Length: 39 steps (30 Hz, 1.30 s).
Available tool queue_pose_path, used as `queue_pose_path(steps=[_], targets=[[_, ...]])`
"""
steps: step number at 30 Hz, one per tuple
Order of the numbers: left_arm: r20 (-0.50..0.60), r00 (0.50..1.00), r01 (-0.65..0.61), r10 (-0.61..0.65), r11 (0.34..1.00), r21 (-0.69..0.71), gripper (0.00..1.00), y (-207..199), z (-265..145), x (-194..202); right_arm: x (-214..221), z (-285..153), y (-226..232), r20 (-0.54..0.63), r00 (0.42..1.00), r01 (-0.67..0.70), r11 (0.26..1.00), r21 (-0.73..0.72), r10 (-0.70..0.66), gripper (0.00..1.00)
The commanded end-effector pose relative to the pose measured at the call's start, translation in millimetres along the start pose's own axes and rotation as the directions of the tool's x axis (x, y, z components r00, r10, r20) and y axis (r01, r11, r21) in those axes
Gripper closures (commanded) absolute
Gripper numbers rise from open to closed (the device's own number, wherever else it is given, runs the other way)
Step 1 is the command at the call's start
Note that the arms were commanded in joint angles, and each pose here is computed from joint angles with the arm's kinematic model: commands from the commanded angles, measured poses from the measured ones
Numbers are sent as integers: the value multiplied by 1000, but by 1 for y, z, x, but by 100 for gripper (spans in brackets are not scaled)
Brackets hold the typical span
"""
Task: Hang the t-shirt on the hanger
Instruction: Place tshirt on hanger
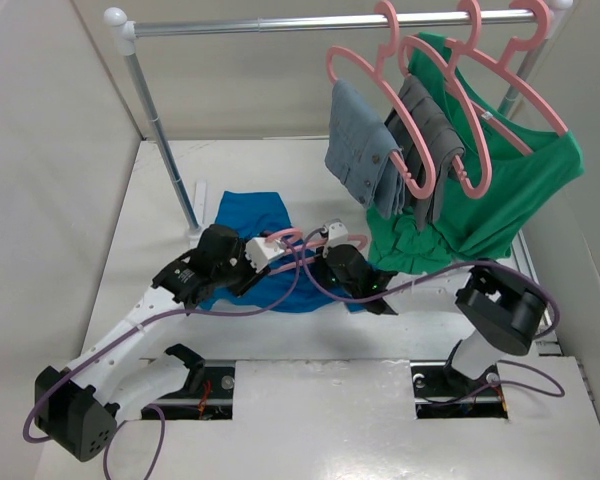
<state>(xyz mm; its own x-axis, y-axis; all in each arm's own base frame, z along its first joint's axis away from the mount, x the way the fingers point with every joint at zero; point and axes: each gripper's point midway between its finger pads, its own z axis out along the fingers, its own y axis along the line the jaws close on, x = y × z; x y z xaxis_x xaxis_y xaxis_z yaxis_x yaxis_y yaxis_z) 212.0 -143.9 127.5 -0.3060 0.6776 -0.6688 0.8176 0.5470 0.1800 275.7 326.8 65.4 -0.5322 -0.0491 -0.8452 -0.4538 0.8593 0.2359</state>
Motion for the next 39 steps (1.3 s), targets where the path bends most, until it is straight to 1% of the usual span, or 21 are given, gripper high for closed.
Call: queue_pose_path(steps=[1, 5, 6, 11, 12, 14, 15, 16, 18, 19, 20, 23, 26, 29, 30, 31, 33, 34, 35, 36, 39], targets=[[195, 981, -3, 11, 999, -41, 100, 12, -14, -53, -5, -14, -16, 27, 999, -29, 999, 28, 28, 100], [135, 990, -39, 48, 997, -69, 100, 15, -10, -34, -24, -66, -49, 101, 993, -64, 992, 111, 52, 100], [137, 989, -43, 55, 995, -89, 100, 19, -13, -33, -16, -75, -58, 82, 994, -79, 988, 131, 68, 100], [164, 982, -86, 93, 995, -48, 100, 8, -15, -33, 4, -112, -99, 85, 986, -156, 965, 209, 141, 100], [156, 982, -101, 107, 994, -46, 100, 8, -13, -29, 10, -117, -110, 88, 985, -163, 957, 239, 146, 100], [132, 983, -119, 124, 992, -45, 100, 8, -11, -22, 6, -130, -117, 115, 978, -198, 949, 245, 175, 100], [107, 982, -154, 157, 987, -35, 100, 6, -10, -14, 9, -134, -123, 118, 977, -202, 943, 264, 176, 100], [100, 979, -172, 176, 984, -47, 100, 7, -10, -11, 4, -141, -130, 156, 969, -230, 934, 273, 192, 100], [103, 971, -212, 215, 976, -43, 100, 5, -12, -8, 5, -150, -140, 162, 968, -235, 920, 313, 192, 100], [82, 959, -270, 271, 963, -22, 100, 2, -11, 1, 5, -154, -149, 173, 965, -245, 908, 340, 196, 100], [89, 950, -298, 300, 954, -31, 100, 2, -15, 0, 2, -162, -154, 182, 963, -251, 899, 358, 197, 100], [55, 927, -369, 370, 929, -33, 100, 2, -10, 16, -10, -178, -167, 221, 959, -253, 879, 404, 175, 100], [17, 912, -409, 410, 912, -11, 100, 1, -9, 27, -17, -189, -177, 232, 962, -238, 867, 437, 147, 100], [-9, 913, -408, 408, 912, -48, 100, 9, -5, 31, -32, -194, -172, 231, 970, -173, 890, 422, 79, 100], [-30, 914, -406, 405, 913, -48, 100, 12, -1, 33, -45, -194, -168, 242, 969, -146, 902, 406, 48, 100], [-50, 926, -376, 373, 925, -54, 100, 14, 2, 36, -48, -194, -167, 211, 977, -79, 910, 407, -10, 100], [-96, 929, -365, 357, 927, -89, 100, 26, 2, 33, -62, -188, -153, 194, 978, 4, 938, 347, -76, 100], [-133, 930, -353, 341, 933, -71, 100, 27, 8, 38, -73, -185, -146, 195, 967, 98, 943, 317, -166, 100], [-150, 929, -352, 339, 933, -69, 100, 29, 10, 39, -78, -181, -137, 191, 960, 149, 949, 276, -206, 100], [-152, 932, -343, 330, 937, -67, 100, 30, 13, 39, -80, -175, -121, 186, 953, 205, 960, 190, -240, 100], [-92, 934, -350, 345, 936, -48, 100, 27, 14, 18, -87, -160, -80, 187, 921, 341, 940, 31, -340, 100]])
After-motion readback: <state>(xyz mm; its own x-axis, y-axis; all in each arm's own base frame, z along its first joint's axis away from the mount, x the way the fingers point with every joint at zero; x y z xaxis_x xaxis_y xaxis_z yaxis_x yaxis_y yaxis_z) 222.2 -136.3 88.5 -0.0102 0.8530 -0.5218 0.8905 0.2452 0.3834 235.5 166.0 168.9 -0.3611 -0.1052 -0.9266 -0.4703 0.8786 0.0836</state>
